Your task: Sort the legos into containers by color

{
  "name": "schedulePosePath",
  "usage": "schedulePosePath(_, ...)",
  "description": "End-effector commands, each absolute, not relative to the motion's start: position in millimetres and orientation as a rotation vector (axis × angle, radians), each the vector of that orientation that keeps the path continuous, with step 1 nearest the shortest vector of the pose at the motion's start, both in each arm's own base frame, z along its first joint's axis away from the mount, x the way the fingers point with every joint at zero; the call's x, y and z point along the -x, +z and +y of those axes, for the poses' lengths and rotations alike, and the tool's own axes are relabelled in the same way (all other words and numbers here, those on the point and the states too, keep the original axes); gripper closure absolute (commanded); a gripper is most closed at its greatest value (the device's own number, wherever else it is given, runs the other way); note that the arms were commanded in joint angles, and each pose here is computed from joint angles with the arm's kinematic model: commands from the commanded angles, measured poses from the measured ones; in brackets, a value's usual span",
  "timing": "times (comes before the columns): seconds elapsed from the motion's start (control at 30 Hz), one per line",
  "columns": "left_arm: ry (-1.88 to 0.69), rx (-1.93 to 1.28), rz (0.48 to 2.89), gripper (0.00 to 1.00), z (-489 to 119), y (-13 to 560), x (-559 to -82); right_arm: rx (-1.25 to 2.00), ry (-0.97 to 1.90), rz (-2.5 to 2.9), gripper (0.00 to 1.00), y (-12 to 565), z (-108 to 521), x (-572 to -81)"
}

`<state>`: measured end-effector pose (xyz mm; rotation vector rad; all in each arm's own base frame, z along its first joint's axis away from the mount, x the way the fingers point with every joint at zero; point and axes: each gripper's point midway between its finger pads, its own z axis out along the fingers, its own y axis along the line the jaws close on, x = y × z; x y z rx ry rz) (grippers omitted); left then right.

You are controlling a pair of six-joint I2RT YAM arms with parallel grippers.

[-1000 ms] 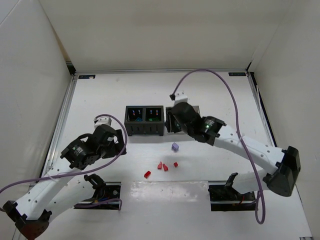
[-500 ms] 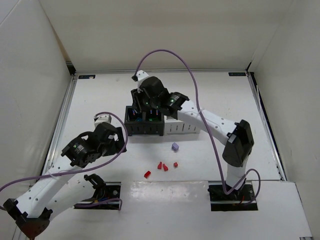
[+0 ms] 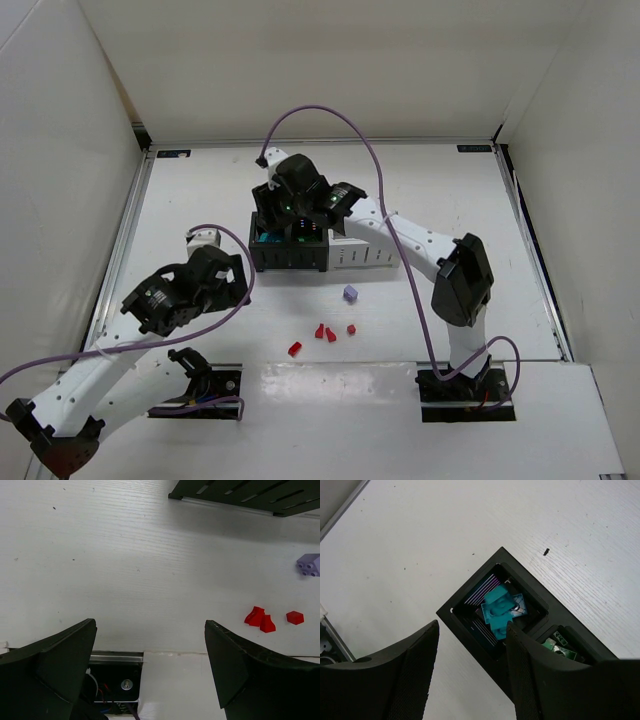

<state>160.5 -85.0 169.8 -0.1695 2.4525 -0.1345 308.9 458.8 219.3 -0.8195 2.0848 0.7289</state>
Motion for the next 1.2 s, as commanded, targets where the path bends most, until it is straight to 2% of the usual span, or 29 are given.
schedulePosePath(0.0, -0.145, 0.186, 2.402, 0.00, -83, 185, -164, 0.820, 0.781, 2.005, 0.40, 255, 459, -309)
schedulePosePath(0.17, -0.141, 0.171, 2.385, 0.00, -84, 189, -169, 0.822, 0.789, 1.955, 0.40, 279, 439, -297)
schedulePosePath(0.2, -0.136, 0.170, 2.383, 0.00, -83, 189, -170, 0.848, 0.758, 1.974, 0.40, 266, 426, -290)
schedulePosePath(0.23, -0.136, 0.163, 2.383, 0.00, -84, 190, -171, 0.838, 0.760, 1.952, 0.40, 277, 417, -285)
schedulePosePath(0.3, -0.151, 0.153, 2.384, 0.00, -89, 191, -173, 0.846, 0.719, 2.006, 0.40, 251, 394, -273)
schedulePosePath(0.33, -0.146, 0.138, 2.389, 0.00, -91, 189, -175, 0.835, 0.729, 1.981, 0.40, 264, 383, -266)
schedulePosePath(0.43, -0.187, 0.117, 2.386, 0.00, -102, 188, -182, 0.770, 0.616, 2.092, 0.40, 218, 336, -249)
schedulePosePath(0.5, -0.233, 0.082, 2.395, 0.00, -117, 185, -188, 0.724, 0.604, 2.114, 0.40, 214, 318, -239)
schedulePosePath(0.53, -0.263, 0.060, 2.403, 0.00, -123, 184, -189, 0.717, 0.523, 2.167, 0.39, 184, 296, -231)
schedulePosePath(0.6, -0.260, 0.024, 2.441, 0.00, -132, 174, -193, 0.657, 0.476, 2.195, 0.38, 176, 280, -224)
schedulePosePath(0.63, -0.316, 0.004, 2.437, 0.00, -144, 174, -197, 0.648, 0.429, 2.248, 0.38, 147, 265, -215)
schedulePosePath(0.7, -0.320, -0.003, 2.455, 0.00, -154, 171, -205, 0.617, 0.404, 2.284, 0.38, 127, 249, -211)
schedulePosePath(0.83, -0.390, -0.046, 2.472, 0.00, -174, 172, -211, 0.593, 0.445, 2.293, 0.38, 105, 245, -212)
schedulePosePath(1.17, -0.379, 0.012, 2.460, 0.00, -162, 172, -201, 0.664, 0.390, 2.334, 0.36, 53, 248, -225)
